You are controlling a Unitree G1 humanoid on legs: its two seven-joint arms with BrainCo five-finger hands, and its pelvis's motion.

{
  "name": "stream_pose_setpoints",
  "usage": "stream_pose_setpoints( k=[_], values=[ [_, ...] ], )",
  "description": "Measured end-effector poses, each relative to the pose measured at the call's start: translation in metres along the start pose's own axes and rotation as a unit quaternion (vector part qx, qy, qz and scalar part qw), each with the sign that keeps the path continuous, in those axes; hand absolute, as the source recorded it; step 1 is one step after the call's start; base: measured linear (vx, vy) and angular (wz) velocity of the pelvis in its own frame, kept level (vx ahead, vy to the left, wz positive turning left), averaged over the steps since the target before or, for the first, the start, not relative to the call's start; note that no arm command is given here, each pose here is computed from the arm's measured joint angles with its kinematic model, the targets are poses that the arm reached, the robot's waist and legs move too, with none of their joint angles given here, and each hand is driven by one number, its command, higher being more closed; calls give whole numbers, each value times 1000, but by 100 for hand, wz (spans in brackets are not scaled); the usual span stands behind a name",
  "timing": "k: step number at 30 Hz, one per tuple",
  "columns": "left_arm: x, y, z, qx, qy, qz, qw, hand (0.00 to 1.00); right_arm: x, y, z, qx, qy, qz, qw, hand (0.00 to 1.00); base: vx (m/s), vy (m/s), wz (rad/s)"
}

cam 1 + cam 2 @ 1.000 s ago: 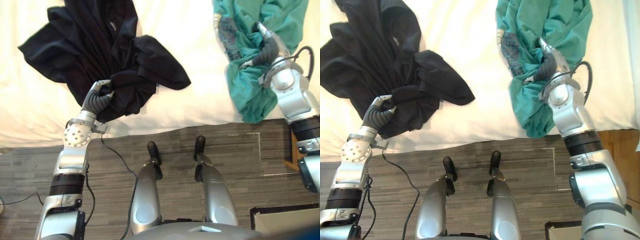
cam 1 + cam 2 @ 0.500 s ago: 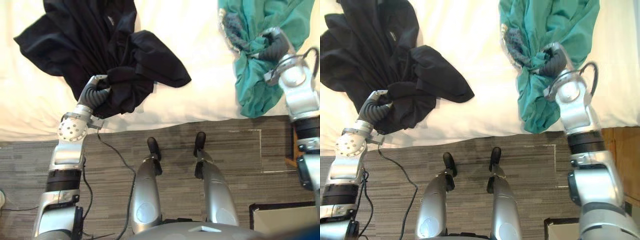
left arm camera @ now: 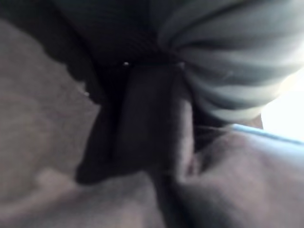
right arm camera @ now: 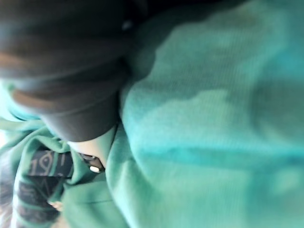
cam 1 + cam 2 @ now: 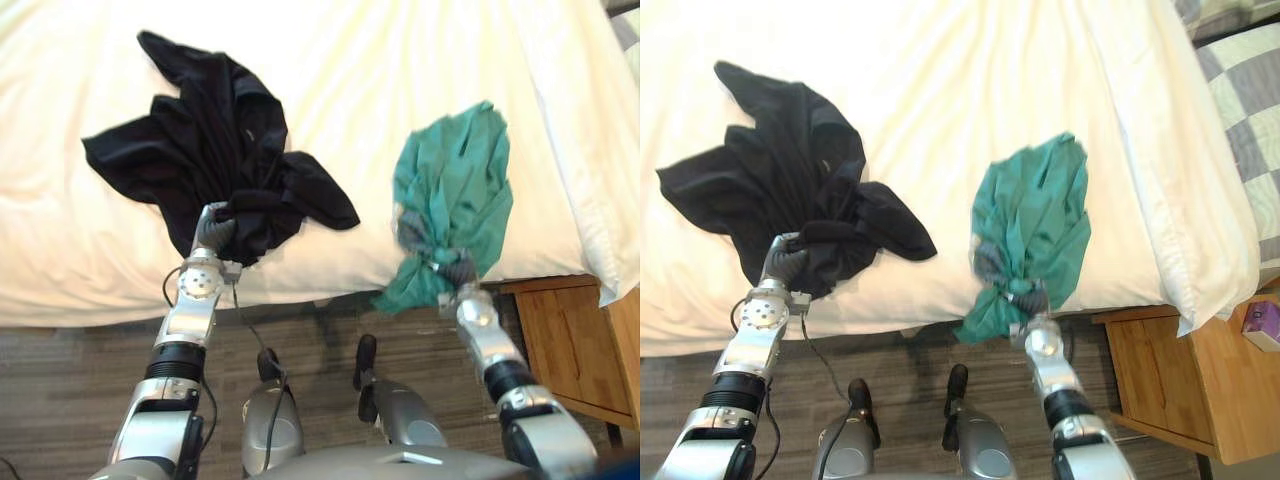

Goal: Tidy the bed and pick cloth on bed and put in laundry

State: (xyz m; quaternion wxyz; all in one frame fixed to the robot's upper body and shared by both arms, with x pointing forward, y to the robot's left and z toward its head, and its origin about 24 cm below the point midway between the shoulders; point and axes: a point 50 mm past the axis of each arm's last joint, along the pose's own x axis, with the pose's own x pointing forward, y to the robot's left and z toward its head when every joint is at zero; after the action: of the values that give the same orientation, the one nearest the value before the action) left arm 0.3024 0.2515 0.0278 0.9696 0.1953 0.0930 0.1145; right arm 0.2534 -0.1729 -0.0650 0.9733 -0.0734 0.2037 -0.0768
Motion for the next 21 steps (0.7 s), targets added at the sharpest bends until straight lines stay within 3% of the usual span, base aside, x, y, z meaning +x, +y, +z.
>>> stream_pose_setpoints(
  k=[3,7,14,21],
  values=[
    [-16,-8,-42,-114,76,-4,991,100,-36,8,-51,31,60,22,997,100,48,88,-21],
    [-46,-32,-71,-217,104,-20,971,100,-58,10,-71,81,79,39,993,100,53,56,-12],
    [-86,-71,-75,-317,92,-110,937,100,-68,11,-33,195,-40,70,977,100,3,1,-1],
    [-105,-109,-36,-380,31,-187,905,100,-73,8,4,208,-136,109,962,100,-49,-32,-13]
  ],
)
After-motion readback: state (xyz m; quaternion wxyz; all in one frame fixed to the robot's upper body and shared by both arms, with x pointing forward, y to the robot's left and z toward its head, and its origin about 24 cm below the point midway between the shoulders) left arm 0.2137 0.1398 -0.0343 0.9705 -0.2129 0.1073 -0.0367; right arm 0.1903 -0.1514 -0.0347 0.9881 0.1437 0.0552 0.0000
